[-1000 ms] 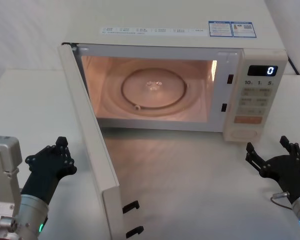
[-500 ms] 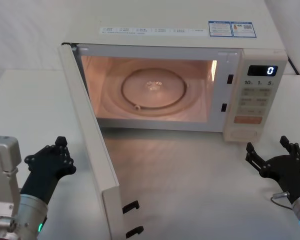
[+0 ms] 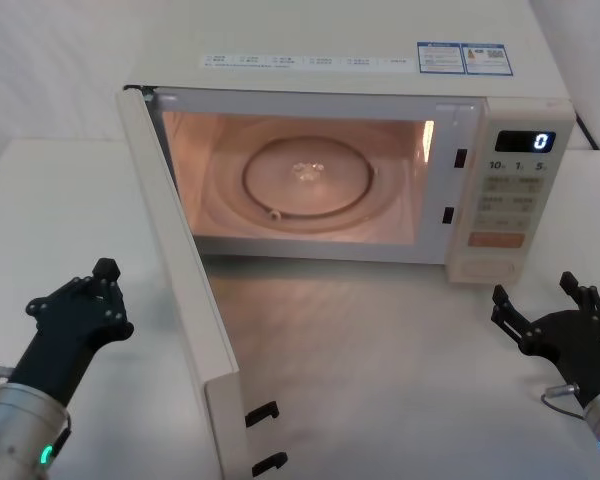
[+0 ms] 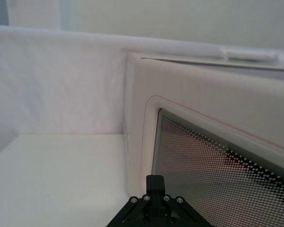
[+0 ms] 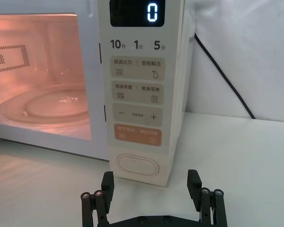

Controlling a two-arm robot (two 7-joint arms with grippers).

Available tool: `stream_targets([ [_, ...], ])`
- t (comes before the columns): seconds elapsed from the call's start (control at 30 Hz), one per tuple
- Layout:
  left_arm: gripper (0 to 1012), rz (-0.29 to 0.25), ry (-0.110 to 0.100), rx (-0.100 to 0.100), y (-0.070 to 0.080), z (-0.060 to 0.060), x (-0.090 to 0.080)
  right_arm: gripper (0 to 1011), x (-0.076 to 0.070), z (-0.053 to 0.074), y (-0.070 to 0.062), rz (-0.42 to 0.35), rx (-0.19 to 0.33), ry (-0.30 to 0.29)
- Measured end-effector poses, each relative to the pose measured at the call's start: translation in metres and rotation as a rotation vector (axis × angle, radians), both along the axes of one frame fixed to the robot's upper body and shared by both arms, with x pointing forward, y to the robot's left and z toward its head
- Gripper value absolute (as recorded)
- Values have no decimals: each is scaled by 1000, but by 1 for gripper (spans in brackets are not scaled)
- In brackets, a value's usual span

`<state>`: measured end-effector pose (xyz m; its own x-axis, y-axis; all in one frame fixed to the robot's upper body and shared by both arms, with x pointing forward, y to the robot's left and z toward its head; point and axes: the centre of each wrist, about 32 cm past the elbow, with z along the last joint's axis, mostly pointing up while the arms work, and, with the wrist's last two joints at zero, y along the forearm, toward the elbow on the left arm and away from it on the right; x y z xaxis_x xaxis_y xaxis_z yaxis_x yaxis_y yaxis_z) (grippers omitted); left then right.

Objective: Press the button to open the microwave door with one hand; close the microwave door with the other hand.

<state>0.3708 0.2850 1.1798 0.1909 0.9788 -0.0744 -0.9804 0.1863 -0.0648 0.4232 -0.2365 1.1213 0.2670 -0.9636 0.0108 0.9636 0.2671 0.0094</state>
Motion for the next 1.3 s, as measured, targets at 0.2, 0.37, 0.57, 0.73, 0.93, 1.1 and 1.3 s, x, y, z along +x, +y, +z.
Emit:
stream_targets([
  [0.2, 0, -57, 1, -31, 17, 12, -7, 1002, 0, 0, 0, 0, 0, 0],
  [0.37, 0, -103, -14, -39, 31, 23, -13, 1002, 0, 0, 0, 0, 0, 0],
  [0.57, 0, -177, -35, -36, 44, 38, -18, 1002, 0, 0, 0, 0, 0, 0],
  [0.73, 0, -246, -43, -36, 44, 44, -17, 1002, 0, 0, 0, 0, 0, 0],
  [0.93, 0, -314, -49, -41, 36, 46, -13, 1002, 0, 0, 0, 0, 0, 0],
  [1.1, 0, -363, -56, -38, 27, 47, -10, 1002, 0, 0, 0, 0, 0, 0],
  [1.3, 0, -415, -66, -32, 17, 49, -7, 1002, 0, 0, 0, 0, 0, 0],
])
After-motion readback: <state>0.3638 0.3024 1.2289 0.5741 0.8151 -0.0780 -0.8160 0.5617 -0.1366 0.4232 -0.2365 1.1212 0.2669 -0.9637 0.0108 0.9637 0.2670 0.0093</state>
